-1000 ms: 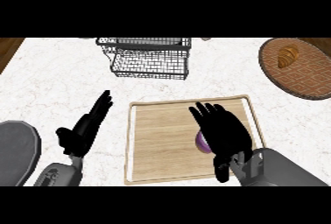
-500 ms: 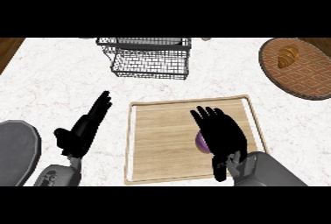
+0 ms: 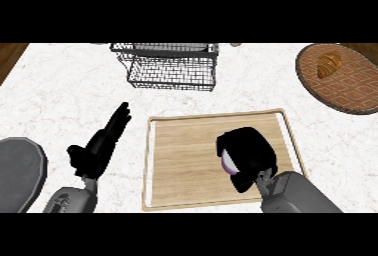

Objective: Pick the can from the tray and place it in the tiered basket

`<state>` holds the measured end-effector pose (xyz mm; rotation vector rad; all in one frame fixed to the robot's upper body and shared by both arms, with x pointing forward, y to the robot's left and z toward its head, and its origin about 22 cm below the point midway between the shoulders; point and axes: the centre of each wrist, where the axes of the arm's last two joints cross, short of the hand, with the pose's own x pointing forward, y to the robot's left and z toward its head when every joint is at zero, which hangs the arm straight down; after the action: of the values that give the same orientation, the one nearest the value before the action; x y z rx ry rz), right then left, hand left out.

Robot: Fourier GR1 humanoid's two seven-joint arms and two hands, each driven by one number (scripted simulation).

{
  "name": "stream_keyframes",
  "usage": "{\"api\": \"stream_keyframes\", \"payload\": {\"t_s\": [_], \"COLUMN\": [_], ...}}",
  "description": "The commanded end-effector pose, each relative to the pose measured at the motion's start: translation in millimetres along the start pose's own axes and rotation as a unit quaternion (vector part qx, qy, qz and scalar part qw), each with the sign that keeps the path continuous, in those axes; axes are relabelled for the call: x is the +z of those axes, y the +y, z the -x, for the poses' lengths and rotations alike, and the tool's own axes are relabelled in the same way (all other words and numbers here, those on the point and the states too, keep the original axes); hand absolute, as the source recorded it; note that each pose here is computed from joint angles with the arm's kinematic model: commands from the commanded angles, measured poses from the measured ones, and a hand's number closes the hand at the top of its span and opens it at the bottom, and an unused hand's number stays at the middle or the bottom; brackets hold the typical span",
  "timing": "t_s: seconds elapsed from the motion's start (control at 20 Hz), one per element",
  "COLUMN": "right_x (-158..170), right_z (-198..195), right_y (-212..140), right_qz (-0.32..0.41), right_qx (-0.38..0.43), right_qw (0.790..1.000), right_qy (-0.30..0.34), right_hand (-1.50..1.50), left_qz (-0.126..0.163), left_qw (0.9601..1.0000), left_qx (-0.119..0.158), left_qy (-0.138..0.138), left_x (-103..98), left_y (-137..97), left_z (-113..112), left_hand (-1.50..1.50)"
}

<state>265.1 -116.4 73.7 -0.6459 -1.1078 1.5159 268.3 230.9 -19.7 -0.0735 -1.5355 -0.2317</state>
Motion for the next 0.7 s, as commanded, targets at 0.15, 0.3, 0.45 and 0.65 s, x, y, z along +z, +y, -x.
{"api": "stream_keyframes", "payload": {"t_s": [0.15, 0.3, 0.45, 0.65], "right_x": [6.2, -12.5, 16.9, -6.2], "right_z": [-13.6, -19.6, -8.5, 101.0], "right_y": [2.8, 12.2, -10.4, -31.9], "right_qz": [0.014, 0.035, 0.063, 0.105], "right_qx": [-0.005, -0.004, 0.001, -0.036], "right_qw": [0.999, 0.999, 0.998, 0.986], "right_qy": [-0.031, -0.026, -0.031, 0.126], "right_hand": [1.5, 1.5, 1.5, 1.5], "left_qz": [0.008, 0.005, -0.005, -0.007], "left_qw": [0.9999, 1.0, 1.0, 1.0], "left_qx": [0.003, 0.007, 0.004, 0.003], "left_qy": [0.008, 0.001, 0.006, 0.001], "left_x": [2.8, -2.0, -2.7, -7.4], "left_y": [-9.5, -6.5, -4.5, 21.1], "left_z": [12.7, -6.8, 8.4, -11.9], "left_hand": [0.0, 0.0, 0.0, 0.0]}}
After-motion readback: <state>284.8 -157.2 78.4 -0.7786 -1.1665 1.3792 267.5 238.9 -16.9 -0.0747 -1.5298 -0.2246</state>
